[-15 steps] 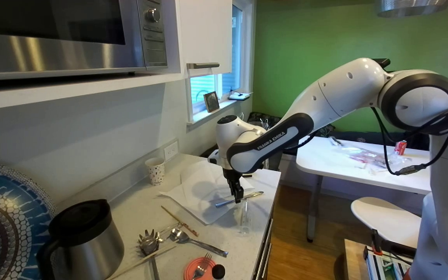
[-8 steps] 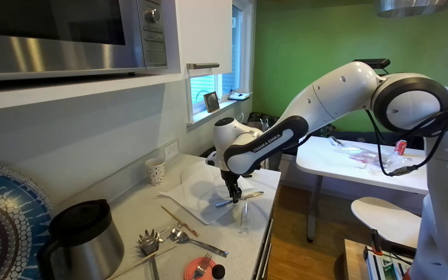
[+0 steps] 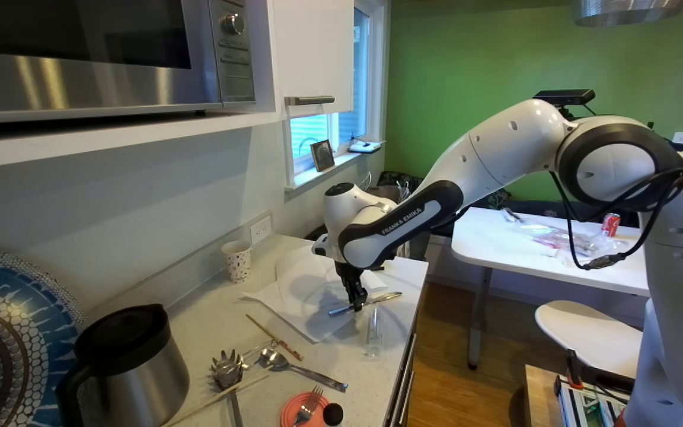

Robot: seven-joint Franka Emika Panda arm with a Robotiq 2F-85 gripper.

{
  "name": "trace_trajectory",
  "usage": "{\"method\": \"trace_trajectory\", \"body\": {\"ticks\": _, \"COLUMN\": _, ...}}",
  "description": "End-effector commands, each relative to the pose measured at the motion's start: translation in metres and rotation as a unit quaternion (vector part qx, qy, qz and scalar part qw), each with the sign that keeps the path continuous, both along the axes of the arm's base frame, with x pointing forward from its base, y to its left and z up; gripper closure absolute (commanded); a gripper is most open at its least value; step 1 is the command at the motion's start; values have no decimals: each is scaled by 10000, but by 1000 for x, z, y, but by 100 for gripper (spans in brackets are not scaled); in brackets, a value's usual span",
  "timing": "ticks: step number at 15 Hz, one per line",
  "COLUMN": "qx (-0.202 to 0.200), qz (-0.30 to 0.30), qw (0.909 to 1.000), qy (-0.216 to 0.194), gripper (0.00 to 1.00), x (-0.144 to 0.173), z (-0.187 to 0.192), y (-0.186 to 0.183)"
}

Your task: Pick up the silver spoon and put it on the kitchen counter, pick up the silver bread knife and slide the chopstick on the right a little to the right, put the silver bread knife on the kitchen counter to the right of the silver spoon

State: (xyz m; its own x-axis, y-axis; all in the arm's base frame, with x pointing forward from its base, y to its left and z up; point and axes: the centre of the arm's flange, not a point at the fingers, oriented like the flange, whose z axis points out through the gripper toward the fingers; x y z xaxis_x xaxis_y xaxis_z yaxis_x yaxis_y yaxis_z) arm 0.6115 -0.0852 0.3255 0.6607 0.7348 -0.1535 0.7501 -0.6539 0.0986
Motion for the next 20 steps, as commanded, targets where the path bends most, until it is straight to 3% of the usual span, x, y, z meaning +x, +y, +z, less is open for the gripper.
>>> {"method": "trace_trajectory", "body": {"ticks": 1, "qx": 26, "qz": 125, "qw": 9999, "qy": 63, "gripper": 86, "x": 6, "z": -5, "y": -4}}
{"method": "trace_trajectory", "body": {"ticks": 2, "qx": 23, "qz": 136, "qw": 9999, "qy": 60, "gripper": 98, "x": 7, "z": -4, "y": -3}}
{"method": "trace_trajectory", "body": {"ticks": 3, "qx": 22, "qz": 144, "qw": 9999, "qy": 58, "gripper": 100, "x": 6, "z": -3, "y": -2}}
{"method": "trace_trajectory", "body": {"ticks": 12, "qx": 136, "qz": 108, "qw": 9991, "qy": -382, "gripper": 97, "x": -14, "z": 51, "y": 15}}
{"method": "trace_trajectory", "body": {"ticks": 16, "qx": 1002, "qz": -796, "qw": 9912, "qy": -338, "gripper": 97, "x": -11, "z": 86, "y": 39}}
{"method": "trace_trajectory", "body": {"ticks": 20, "qx": 1899, "qz": -1434, "qw": 9708, "qy": -314, "gripper": 97, "x": -8, "z": 102, "y": 75}}
